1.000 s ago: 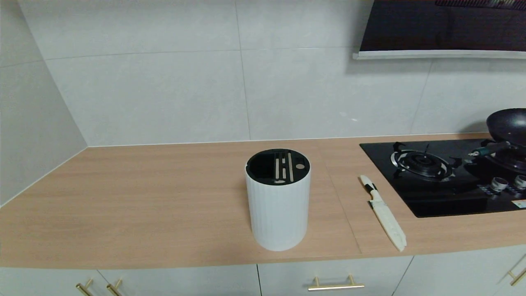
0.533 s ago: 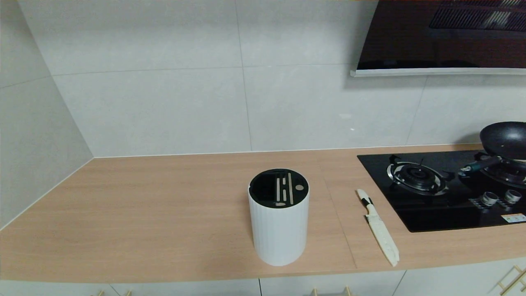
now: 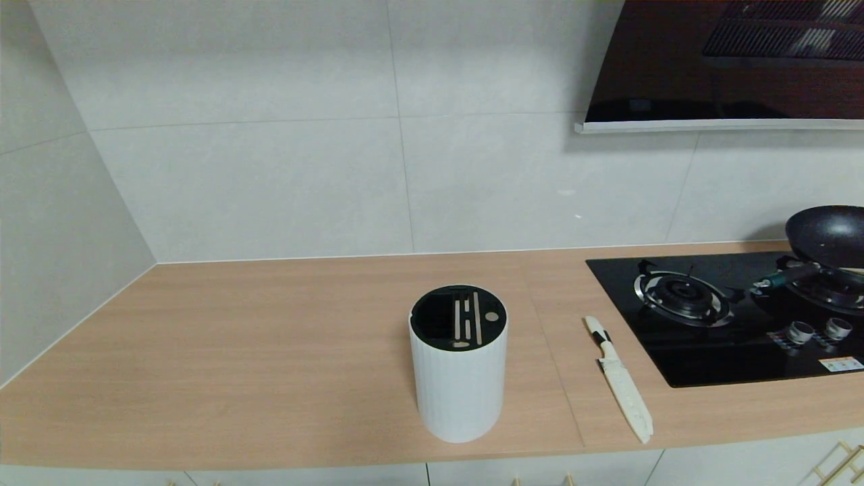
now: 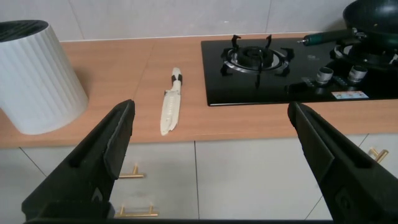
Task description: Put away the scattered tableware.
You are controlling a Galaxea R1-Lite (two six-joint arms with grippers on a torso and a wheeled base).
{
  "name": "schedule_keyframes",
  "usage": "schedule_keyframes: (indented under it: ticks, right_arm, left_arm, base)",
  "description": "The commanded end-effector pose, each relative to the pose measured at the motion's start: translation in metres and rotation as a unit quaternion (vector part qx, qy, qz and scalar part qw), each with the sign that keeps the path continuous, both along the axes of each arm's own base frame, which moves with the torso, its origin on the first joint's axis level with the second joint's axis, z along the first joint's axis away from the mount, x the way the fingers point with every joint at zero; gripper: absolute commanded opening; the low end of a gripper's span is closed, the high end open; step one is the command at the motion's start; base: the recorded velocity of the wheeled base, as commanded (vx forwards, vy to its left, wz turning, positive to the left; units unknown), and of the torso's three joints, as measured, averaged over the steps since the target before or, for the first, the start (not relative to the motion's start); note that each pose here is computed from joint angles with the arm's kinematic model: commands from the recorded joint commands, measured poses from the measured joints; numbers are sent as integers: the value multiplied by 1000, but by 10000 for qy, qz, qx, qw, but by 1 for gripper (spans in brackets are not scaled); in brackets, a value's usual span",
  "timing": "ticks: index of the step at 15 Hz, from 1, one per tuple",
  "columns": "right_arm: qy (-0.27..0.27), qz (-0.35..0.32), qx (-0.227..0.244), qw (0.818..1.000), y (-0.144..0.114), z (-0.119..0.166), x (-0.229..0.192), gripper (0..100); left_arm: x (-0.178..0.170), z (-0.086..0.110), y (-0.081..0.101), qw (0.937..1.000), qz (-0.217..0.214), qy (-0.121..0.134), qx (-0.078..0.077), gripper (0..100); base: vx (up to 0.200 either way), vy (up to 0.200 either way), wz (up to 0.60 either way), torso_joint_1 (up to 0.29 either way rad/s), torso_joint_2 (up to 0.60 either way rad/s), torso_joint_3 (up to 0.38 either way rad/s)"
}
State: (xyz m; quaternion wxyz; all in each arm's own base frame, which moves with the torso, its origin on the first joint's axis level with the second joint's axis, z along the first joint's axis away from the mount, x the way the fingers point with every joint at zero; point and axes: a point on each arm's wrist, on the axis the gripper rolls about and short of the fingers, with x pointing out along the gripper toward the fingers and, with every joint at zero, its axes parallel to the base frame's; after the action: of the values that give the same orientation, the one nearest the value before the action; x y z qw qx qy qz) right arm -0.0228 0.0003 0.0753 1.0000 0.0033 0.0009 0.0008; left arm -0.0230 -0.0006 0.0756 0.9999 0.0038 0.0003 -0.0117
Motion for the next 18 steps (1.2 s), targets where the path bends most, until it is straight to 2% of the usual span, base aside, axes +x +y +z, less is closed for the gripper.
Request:
schedule_keyframes:
  ticks: [1, 4, 5, 6, 8, 11, 13, 15, 18]
  right_arm:
    - [7, -1, -2, 10000, 0, 0, 0, 100]
    - [-70, -1, 5, 10000, 0, 2, 0, 100]
    - [-499, 33, 71, 9987, 0, 22, -6, 100]
    - [-664, 186, 155, 9975, 1, 38, -10, 100]
    - [13, 826, 167, 9964, 3, 52, 0, 100]
    - [1323, 1401, 311, 9808, 6, 83, 48, 100]
    - [1846, 1436, 388, 9715, 8, 104, 84, 100]
    - [2381, 1606, 360, 9572, 15, 114, 129, 100]
    - [2735, 1868, 348, 9429, 31, 106, 195, 100]
  left_arm:
    - [0, 0, 0, 10000, 2, 4, 0, 100]
    - [0, 0, 0, 10000, 2, 4, 0, 100]
    - [0, 0, 0, 10000, 2, 4, 0, 100]
    - [0, 0, 0, 10000, 2, 4, 0, 100]
    - [0, 0, 0, 10000, 2, 4, 0, 100]
    - [0, 0, 0, 10000, 2, 4, 0, 100]
    - [0, 0, 0, 10000, 2, 4, 0, 100]
    - [0, 0, 0, 10000, 2, 4, 0, 100]
    - [0, 0, 0, 10000, 2, 4, 0, 100]
  base:
    - [0, 0, 0, 0, 0, 0]
    - [0, 0, 0, 0, 0, 0]
    - [0, 0, 0, 0, 0, 0]
    - [0, 0, 0, 0, 0, 0]
    - [0, 0, 0, 0, 0, 0]
    - [0, 0, 0, 0, 0, 0]
    - [0, 0, 0, 0, 0, 0]
    - [0, 0, 0, 0, 0, 0]
    - [0, 0, 0, 0, 0, 0]
